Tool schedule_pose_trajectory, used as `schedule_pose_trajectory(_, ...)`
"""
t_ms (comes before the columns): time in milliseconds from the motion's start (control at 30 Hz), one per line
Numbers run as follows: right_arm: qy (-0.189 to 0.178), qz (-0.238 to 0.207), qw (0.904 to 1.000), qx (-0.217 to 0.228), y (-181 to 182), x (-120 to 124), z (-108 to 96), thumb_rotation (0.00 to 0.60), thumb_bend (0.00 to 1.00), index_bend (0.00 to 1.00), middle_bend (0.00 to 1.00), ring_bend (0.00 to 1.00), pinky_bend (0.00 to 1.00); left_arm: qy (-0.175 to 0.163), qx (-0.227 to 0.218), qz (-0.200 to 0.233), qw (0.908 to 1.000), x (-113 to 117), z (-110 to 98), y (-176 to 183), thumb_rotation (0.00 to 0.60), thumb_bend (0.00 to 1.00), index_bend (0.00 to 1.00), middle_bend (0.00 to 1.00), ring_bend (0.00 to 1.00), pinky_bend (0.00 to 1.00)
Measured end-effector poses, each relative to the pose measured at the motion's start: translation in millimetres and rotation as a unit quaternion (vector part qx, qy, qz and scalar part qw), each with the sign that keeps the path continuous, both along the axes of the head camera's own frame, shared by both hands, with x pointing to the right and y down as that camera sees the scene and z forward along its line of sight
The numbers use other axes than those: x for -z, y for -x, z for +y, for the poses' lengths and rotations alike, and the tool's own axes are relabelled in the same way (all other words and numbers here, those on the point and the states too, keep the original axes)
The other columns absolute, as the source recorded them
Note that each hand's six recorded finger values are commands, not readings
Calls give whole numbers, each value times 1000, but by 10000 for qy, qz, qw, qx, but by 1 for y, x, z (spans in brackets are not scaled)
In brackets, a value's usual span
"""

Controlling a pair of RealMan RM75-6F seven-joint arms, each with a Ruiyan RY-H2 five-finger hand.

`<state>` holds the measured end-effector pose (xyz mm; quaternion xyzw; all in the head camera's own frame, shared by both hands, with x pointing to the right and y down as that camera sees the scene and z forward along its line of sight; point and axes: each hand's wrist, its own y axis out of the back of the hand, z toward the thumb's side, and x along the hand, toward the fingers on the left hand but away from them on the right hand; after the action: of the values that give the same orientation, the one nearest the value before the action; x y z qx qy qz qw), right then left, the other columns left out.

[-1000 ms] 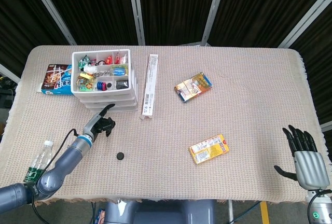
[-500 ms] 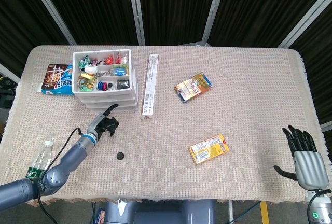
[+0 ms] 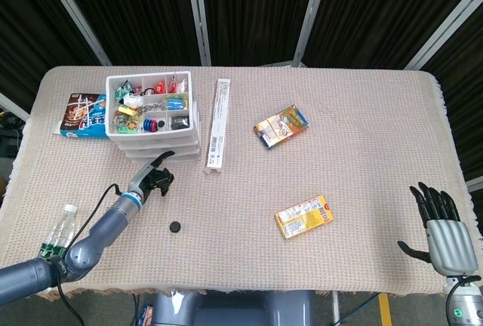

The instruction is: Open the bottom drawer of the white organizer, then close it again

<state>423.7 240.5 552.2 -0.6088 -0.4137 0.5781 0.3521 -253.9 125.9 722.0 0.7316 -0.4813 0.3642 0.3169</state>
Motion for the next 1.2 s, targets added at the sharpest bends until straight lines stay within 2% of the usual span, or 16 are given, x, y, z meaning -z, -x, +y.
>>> schedule_pose_trajectory(200, -6, 5, 10000, -12, -1, 0, 0, 600, 1, 41, 0, 0, 0, -12, -120, -11, 9999, 1, 3, -1, 600, 866, 150, 917, 844, 783)
schedule_pose_trajectory(467, -8, 4, 10000, -17, -1, 1, 0, 600, 1, 41, 0, 0, 0, -87, -166, 10, 9998, 6, 6, -1, 600, 867, 155, 917, 844, 783)
schedule_pose_trajectory(1200, -27, 28, 10000, -27, -1, 1, -1, 600, 1, 41, 0, 0, 0, -38, -145, 22, 9999, 15, 44, 24, 600, 866, 159, 914, 842, 780)
